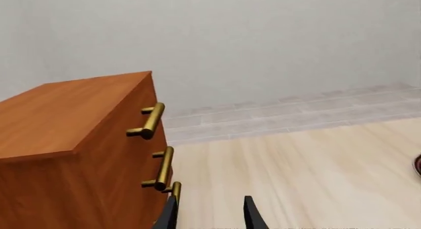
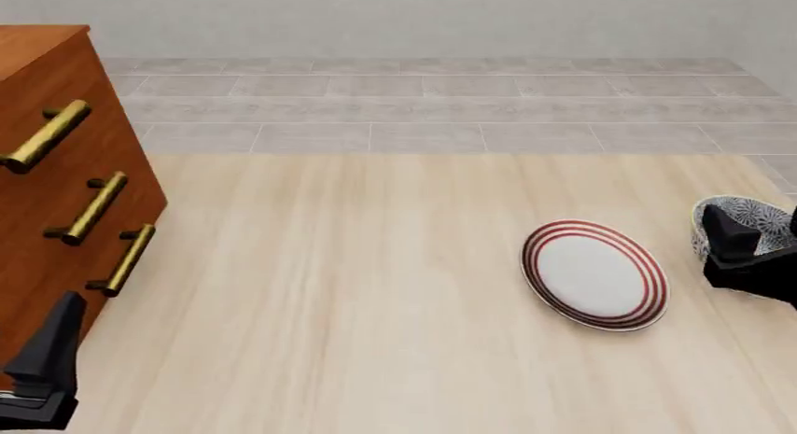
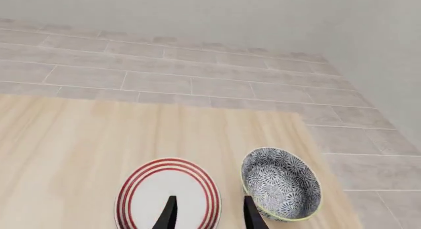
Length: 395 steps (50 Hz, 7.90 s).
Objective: Put the bowl on top of the cabinet.
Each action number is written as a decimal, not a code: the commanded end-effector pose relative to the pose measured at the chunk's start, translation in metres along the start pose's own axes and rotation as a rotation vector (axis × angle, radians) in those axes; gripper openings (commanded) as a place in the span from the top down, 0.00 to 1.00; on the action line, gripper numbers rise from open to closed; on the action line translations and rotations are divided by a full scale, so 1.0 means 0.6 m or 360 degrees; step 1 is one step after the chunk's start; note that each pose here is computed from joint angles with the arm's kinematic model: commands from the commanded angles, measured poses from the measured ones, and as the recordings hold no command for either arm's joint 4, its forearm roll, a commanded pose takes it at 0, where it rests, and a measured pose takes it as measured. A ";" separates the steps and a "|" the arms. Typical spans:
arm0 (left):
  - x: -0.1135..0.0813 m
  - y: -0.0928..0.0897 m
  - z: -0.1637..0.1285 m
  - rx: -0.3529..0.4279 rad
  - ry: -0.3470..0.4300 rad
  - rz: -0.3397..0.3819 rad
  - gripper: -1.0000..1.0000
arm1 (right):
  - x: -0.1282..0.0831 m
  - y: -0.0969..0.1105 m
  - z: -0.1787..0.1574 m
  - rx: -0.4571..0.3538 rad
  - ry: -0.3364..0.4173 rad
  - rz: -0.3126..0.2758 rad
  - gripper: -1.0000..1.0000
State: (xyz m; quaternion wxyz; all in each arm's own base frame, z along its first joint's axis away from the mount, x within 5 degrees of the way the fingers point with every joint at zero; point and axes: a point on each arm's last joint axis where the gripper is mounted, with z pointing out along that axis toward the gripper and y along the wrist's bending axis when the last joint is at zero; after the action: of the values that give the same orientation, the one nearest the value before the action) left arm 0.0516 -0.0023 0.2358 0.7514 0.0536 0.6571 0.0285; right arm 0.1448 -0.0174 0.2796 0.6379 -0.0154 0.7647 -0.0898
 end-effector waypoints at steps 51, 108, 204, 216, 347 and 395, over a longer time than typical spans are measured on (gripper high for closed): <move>0.004 -0.002 0.000 0.0032 0.0016 0.0023 0.00 | -0.048 -0.204 0.185 0.0473 0.0650 -0.0110 0.00; 0.023 -0.002 0.002 -0.0002 0.0049 0.0029 0.00 | 0.156 -0.308 0.380 0.0424 0.1118 0.0005 0.00; 0.005 -0.002 0.000 0.0023 0.0024 -0.0010 0.00 | -0.060 -0.218 0.274 0.0425 0.0682 0.0067 1.00; -0.021 -0.003 -0.004 0.0114 0.0019 -0.0031 0.00 | -0.095 -0.162 0.249 0.0327 0.0541 0.0058 1.00; -0.159 -0.174 0.157 0.1129 0.0028 -0.0287 0.00 | -0.136 0.182 0.119 -0.0773 0.0034 -0.0143 1.00; -0.145 -0.255 0.251 0.1125 0.0110 -0.0279 0.00 | -0.138 0.195 0.103 -0.0842 0.0013 -0.0145 1.00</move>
State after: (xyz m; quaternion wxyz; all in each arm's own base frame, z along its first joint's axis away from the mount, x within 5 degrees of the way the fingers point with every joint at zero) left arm 0.1738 -0.1594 0.3291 0.6709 0.2524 0.6469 -0.2604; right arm 0.2332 0.1000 0.3288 0.6029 -0.2263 0.7618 0.0704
